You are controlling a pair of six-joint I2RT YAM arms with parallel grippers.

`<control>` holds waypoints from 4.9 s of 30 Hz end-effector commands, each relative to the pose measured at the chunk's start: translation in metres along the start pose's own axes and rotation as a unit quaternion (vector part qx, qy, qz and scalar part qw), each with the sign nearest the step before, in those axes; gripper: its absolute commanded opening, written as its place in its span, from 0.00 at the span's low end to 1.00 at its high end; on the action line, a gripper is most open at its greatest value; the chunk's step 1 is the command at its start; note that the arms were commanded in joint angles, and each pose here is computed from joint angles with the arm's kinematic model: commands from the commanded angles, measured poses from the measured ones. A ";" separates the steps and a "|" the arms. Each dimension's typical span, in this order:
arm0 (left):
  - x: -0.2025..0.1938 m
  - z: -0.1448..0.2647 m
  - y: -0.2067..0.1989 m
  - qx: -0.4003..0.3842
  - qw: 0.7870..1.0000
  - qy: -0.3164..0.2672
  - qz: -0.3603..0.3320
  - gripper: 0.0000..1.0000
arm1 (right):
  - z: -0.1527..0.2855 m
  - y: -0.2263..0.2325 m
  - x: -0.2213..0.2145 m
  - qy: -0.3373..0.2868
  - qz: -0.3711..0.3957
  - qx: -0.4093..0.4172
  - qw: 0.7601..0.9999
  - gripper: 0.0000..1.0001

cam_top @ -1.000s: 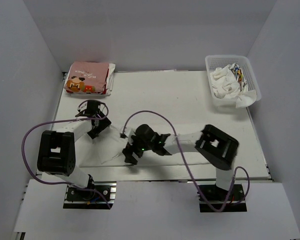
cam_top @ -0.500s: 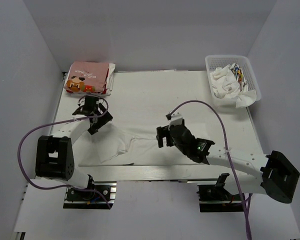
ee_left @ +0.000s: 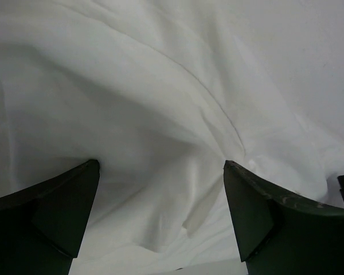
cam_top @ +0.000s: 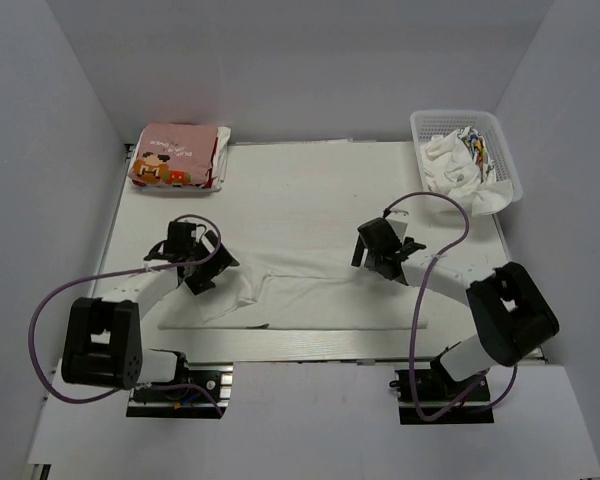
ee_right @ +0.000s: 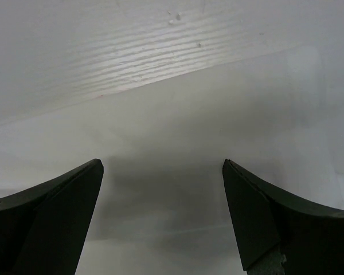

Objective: Fold and stack the t-shirts
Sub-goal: Fold the other side of the tshirt into a rectangle, then rotate the tshirt 90 degrees, then grab the bottom of the folded rectangular tshirt with both arms, then fold the folded rectangular tshirt in 1/3 of the way

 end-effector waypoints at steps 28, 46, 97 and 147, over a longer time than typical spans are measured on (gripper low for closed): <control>0.220 -0.269 -0.225 -0.266 0.945 -0.155 -0.106 1.00 | 0.116 0.023 -0.168 0.373 0.325 0.212 0.843 0.90; 0.280 -0.114 -0.286 -0.344 0.892 -0.248 -0.156 1.00 | 0.182 0.054 -0.130 0.200 0.316 0.345 0.861 0.90; -0.140 0.030 -0.030 -0.130 0.956 0.181 -0.188 0.13 | 0.099 -0.005 -0.137 0.305 0.120 0.160 0.931 0.52; 0.104 -0.021 -0.162 -0.052 0.977 -0.106 -0.178 0.00 | -0.002 0.176 0.073 -0.022 0.058 0.176 0.982 0.09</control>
Point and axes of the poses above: each gripper's point midway between its finger pads, its own z axis back along the fingers, its own y axis along the line the jaws close on, x = y × z, the point moved 8 cm from there along z, back along the fingers, and after that the axes turned 15 degrees about -z, right-handed, at the moved point
